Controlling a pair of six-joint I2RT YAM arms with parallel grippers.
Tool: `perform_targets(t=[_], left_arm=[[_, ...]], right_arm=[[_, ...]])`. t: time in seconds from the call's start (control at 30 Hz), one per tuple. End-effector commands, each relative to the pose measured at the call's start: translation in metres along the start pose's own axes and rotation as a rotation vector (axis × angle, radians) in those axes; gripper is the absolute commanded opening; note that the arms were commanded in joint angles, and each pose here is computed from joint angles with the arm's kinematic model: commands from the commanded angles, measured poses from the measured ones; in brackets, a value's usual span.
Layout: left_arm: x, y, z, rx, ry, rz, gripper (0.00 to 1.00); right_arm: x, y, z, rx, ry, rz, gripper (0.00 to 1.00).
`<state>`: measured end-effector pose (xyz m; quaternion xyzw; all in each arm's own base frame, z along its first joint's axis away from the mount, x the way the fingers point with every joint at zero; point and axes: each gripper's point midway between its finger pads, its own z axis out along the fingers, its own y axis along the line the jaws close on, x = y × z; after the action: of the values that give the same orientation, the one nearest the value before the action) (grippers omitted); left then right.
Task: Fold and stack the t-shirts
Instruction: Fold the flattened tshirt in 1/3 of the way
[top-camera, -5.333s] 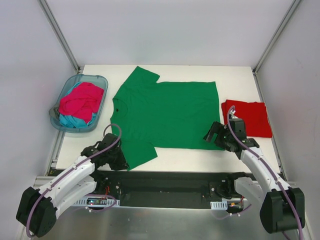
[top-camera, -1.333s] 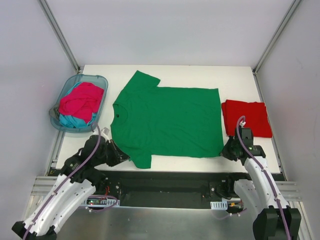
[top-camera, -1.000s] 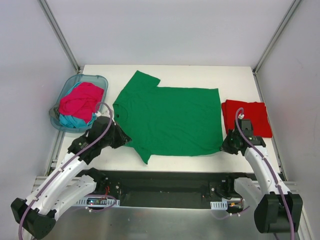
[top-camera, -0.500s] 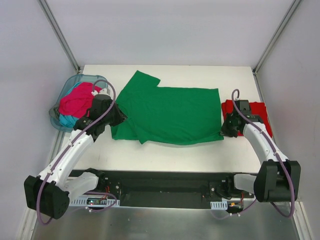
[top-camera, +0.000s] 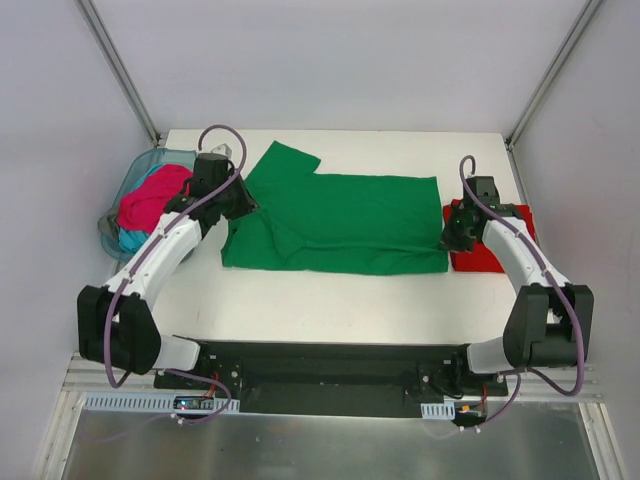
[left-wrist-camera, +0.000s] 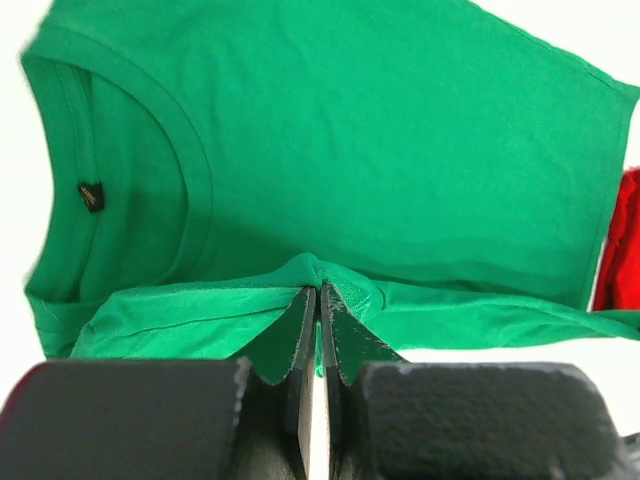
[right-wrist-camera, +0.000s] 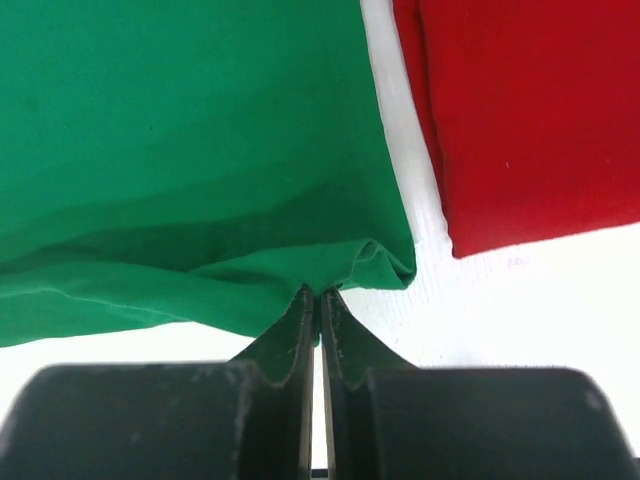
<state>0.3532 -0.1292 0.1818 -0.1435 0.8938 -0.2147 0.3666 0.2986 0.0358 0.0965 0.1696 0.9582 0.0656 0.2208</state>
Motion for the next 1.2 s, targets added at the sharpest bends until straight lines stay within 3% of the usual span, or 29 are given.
perform_targets(t=[0.0,0.43,0.6,0.63,0.7,0.73,0.77,0.8,0.93,1.17], left_arm=[[-0.029,-0.006,0.013,0.014,-0.038,0.034,0.0],[-0.045,0.026,0.076,-0.13,0.003,0.022,0.0],[-0.057,0.042,0.108,-0.186,0.016,0.025,0.0],[-0.059,0.043,0.114,-0.195,0.026,0.024,0.09],[-0.066,0.043,0.117,-0.195,0.034,0.03,0.55],[-0.07,0.043,0.117,-0.199,0.028,0.031,0.74],[-0.073,0.041,0.115,-0.197,0.021,0.031,0.95],[-0.074,0.039,0.111,-0.191,0.023,0.031,0.99],[-0.057,0.023,0.089,-0.102,0.062,0.008,0.99],[0.017,0.026,0.063,0.002,0.196,-0.078,0.99]], right_arm=[[-0.023,0.003,0.003,0.017,-0.027,-0.017,0.04],[-0.052,-0.006,0.042,0.1,-0.019,-0.011,0.08],[-0.075,0.001,0.057,0.086,-0.028,-0.005,0.16],[-0.08,0.001,0.059,0.093,-0.037,-0.012,0.19],[-0.086,0.0,0.057,0.107,-0.037,-0.021,0.24],[-0.087,0.001,0.053,0.103,-0.033,-0.029,0.34],[-0.087,0.001,0.049,0.105,-0.033,-0.035,0.57],[-0.087,0.001,0.044,0.107,-0.042,-0.042,0.74],[-0.074,0.002,0.02,0.072,-0.07,-0.051,0.94],[-0.014,0.049,0.018,-0.209,-0.014,-0.113,0.96]])
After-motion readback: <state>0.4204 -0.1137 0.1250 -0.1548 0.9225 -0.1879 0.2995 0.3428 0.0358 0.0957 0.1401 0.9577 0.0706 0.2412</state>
